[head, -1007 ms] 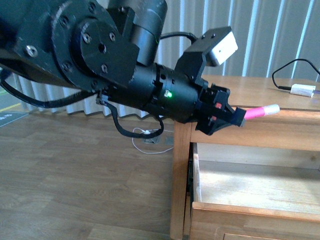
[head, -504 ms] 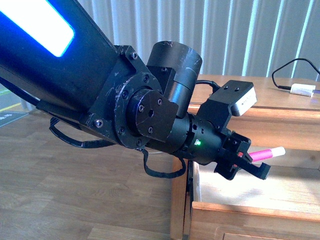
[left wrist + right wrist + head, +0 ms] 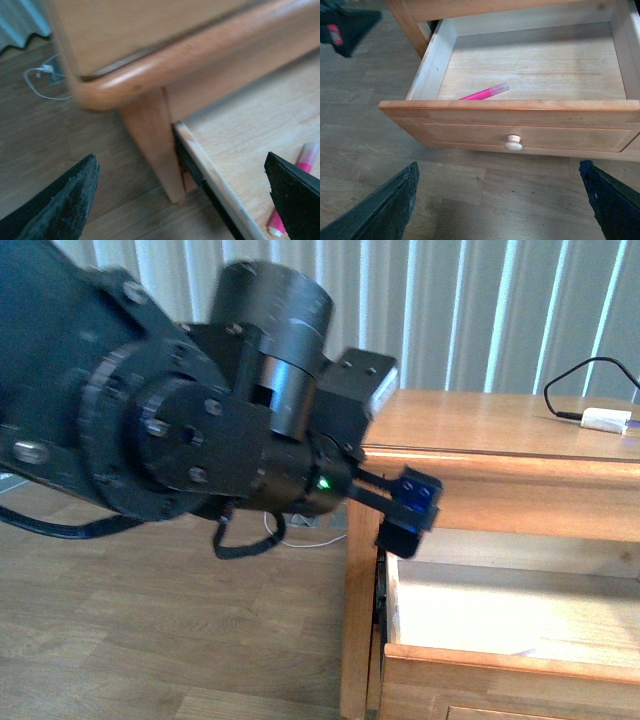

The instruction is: Place pink marker in drawer with both arms

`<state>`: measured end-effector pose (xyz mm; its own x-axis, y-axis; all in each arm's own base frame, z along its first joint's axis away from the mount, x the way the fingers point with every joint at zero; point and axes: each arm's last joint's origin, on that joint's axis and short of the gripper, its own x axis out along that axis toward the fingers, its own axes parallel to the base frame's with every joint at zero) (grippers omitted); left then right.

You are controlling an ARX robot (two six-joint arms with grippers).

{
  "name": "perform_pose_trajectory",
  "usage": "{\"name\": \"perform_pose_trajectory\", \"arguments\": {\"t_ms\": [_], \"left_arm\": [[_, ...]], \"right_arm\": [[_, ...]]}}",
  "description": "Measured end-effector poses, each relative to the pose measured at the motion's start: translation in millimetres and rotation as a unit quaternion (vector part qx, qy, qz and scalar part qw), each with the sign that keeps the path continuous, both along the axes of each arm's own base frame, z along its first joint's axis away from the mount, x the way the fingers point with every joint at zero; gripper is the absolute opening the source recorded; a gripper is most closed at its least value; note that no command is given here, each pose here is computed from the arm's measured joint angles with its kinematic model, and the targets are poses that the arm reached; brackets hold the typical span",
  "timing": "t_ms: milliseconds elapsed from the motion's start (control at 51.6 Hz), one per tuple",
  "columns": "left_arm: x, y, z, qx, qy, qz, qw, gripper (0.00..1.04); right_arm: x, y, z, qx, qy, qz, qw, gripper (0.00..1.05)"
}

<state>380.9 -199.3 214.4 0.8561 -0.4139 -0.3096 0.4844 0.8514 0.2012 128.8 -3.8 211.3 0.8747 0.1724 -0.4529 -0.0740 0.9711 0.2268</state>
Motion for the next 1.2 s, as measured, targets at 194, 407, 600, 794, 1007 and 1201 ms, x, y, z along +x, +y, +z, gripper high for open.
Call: {"name": "perform_pose_trajectory", "arguments": {"t_ms": [194, 407, 600, 794, 1007, 1201], "left_arm": [[-51.2, 64.2, 49.7, -0.055, -0.058, 0.072, 0.994, 0.99], [-118.6, 122.0, 72.4, -0.120, -0.074, 0.133, 0.981, 0.99], [-180.9, 162.4, 69.4, -0.146, -0.082, 0.191, 0.967, 0.99], [-228.8, 192.0, 40.3, -0.171, -0.068, 0.263, 0.947, 0.99], [-235.8, 194.5, 35.0, -0.182, -0.070, 0.273, 0.942, 0.99], [-241.7, 198.7, 21.8, -0.159, -0.124, 0.238, 0.950, 0.73]], "right_arm": [[0.0, 0.0, 0.0, 0.000, 0.000, 0.000, 1.000, 0.96], [0.0, 0.0, 0.0, 0.000, 0.000, 0.000, 1.000, 0.96], [0.0, 0.0, 0.0, 0.000, 0.000, 0.000, 1.000, 0.96], [0.0, 0.0, 0.0, 0.000, 0.000, 0.000, 1.000, 0.96], [0.0, 0.0, 0.0, 0.000, 0.000, 0.000, 1.000, 0.96], [0.0, 0.0, 0.0, 0.000, 0.000, 0.000, 1.000, 0.96]]}}
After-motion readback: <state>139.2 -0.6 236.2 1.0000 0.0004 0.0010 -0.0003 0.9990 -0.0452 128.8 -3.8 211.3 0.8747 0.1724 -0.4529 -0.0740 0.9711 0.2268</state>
